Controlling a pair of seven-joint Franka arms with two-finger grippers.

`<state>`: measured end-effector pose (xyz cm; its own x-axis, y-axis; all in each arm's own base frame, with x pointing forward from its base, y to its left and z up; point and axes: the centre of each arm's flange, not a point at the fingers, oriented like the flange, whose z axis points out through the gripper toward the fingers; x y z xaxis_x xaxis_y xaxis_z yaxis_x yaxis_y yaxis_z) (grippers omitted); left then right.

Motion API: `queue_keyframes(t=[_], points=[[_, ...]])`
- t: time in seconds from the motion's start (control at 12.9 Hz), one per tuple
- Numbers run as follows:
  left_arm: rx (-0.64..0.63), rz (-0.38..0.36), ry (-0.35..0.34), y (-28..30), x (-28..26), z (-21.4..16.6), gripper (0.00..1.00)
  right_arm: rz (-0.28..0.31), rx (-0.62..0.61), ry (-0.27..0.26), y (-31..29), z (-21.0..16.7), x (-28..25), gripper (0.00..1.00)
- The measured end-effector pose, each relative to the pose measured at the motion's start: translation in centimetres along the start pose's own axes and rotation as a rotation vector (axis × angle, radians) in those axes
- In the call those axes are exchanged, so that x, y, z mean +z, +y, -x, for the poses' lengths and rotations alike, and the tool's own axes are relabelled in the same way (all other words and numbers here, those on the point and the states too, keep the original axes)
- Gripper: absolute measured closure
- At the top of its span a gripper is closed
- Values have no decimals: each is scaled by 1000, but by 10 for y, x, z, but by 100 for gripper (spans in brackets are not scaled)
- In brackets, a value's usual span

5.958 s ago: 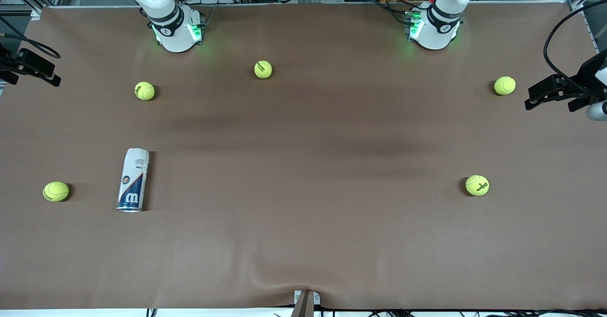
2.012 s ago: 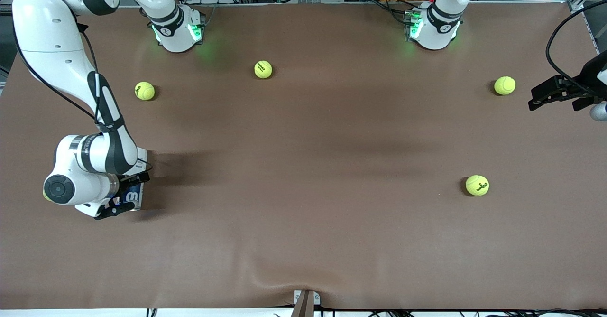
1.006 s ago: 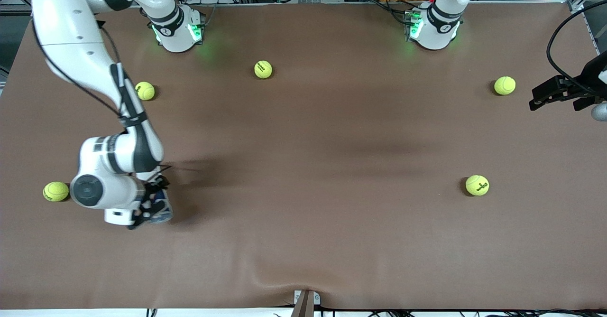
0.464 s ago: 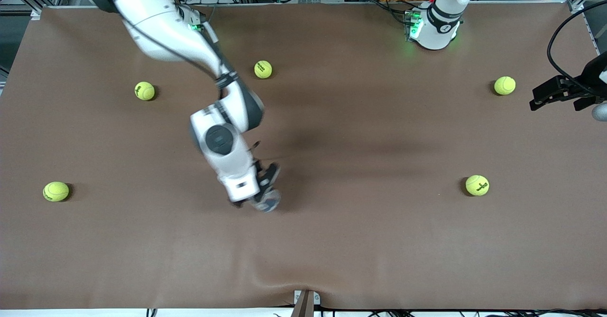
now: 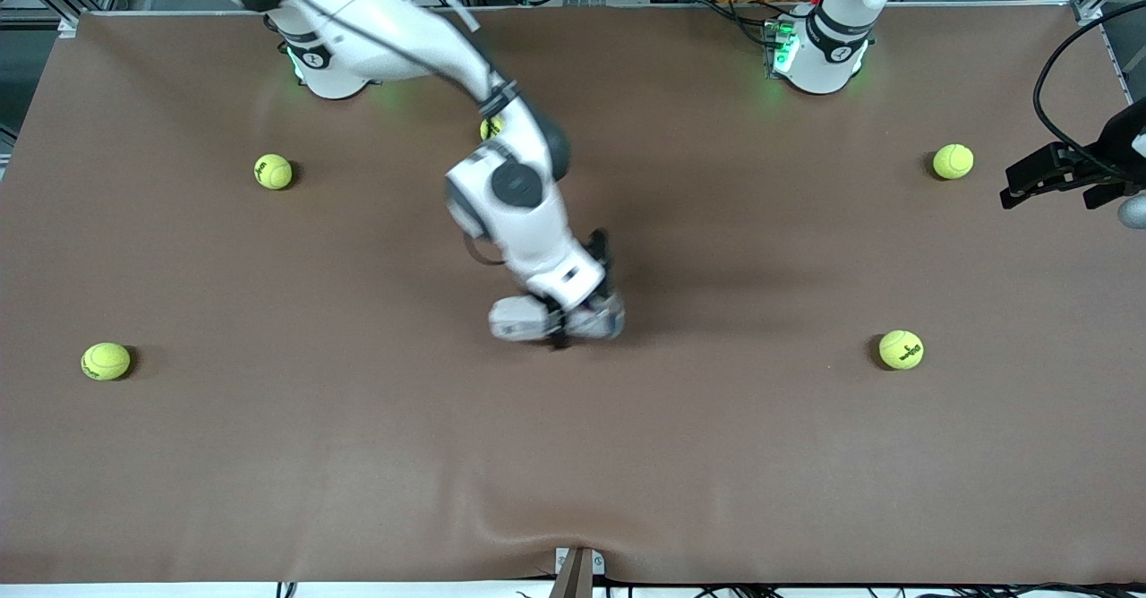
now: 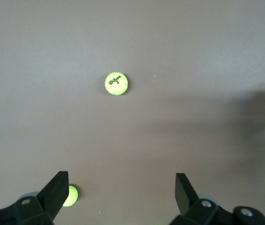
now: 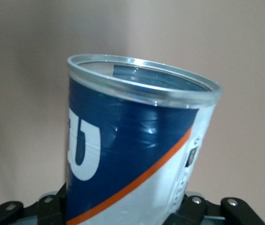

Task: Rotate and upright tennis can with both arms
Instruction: 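Carry the can with the right gripper to the table's middle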

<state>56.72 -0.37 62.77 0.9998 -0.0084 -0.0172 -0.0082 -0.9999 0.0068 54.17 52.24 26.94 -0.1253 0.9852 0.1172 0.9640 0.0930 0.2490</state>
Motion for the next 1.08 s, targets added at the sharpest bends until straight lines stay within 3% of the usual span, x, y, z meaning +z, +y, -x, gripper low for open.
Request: queue_keyframes(t=[0.15,0.62,0.93,1.08], points=[[0,0,-1,0,1,0,0,16,-29,-2,-27,-28,15,26],[-5,0,-2,-3,1,0,0,72,3,-91,-10,3,37,19],[-6,0,-3,-3,1,0,0,143,-111,-174,-8,11,45,19],[-6,0,-4,-3,2,-1,0,150,-119,-185,-5,15,46,18]])
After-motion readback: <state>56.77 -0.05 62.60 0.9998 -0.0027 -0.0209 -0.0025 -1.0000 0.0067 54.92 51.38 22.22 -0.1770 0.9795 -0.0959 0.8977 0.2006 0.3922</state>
